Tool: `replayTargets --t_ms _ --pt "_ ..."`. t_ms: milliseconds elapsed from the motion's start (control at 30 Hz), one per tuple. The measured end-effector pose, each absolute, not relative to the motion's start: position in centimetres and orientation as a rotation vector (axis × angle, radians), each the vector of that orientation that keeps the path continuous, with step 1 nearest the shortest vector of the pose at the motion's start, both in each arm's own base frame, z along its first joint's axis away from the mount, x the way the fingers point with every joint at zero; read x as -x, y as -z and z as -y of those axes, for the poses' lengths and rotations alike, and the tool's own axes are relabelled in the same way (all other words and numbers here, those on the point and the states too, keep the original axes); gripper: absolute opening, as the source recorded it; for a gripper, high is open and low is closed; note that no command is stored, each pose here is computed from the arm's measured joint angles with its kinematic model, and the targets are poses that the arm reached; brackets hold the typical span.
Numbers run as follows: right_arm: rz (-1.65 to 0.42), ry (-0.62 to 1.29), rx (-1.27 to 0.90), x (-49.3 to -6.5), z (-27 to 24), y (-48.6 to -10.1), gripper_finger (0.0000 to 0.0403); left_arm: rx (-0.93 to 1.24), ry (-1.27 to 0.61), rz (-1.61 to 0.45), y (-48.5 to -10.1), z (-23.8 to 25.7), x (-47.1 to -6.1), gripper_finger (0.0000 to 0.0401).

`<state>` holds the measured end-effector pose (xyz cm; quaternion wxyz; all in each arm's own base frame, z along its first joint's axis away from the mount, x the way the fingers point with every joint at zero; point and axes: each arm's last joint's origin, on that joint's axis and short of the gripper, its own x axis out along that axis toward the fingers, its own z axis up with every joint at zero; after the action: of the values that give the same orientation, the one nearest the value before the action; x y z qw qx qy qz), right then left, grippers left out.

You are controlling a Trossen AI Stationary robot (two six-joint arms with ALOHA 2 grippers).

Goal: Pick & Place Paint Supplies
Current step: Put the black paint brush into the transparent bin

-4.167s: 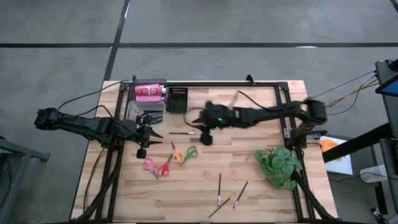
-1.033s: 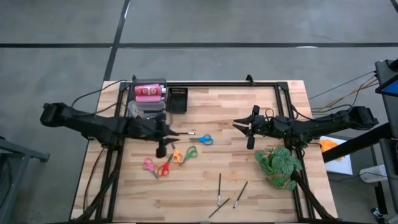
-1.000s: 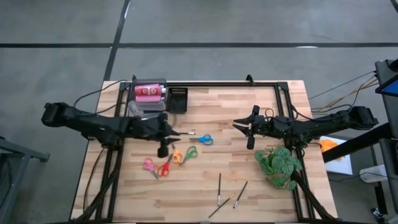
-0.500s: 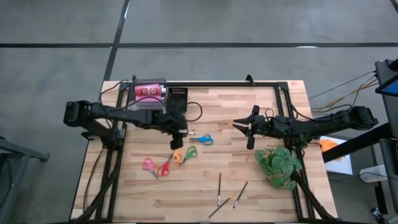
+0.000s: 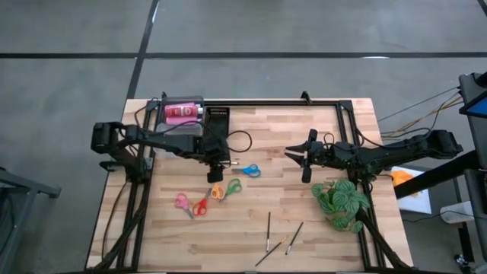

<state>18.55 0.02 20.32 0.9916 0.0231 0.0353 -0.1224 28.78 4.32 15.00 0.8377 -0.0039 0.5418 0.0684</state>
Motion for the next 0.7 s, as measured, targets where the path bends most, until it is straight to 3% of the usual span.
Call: replayTargets --t_ms 700 --pt "-0.07 0.246 -0.047 -18.6 0.0 -20.3 0.009 0.088 -0.187 -1.187 -13.0 -5.4 -28.5 0.0232"
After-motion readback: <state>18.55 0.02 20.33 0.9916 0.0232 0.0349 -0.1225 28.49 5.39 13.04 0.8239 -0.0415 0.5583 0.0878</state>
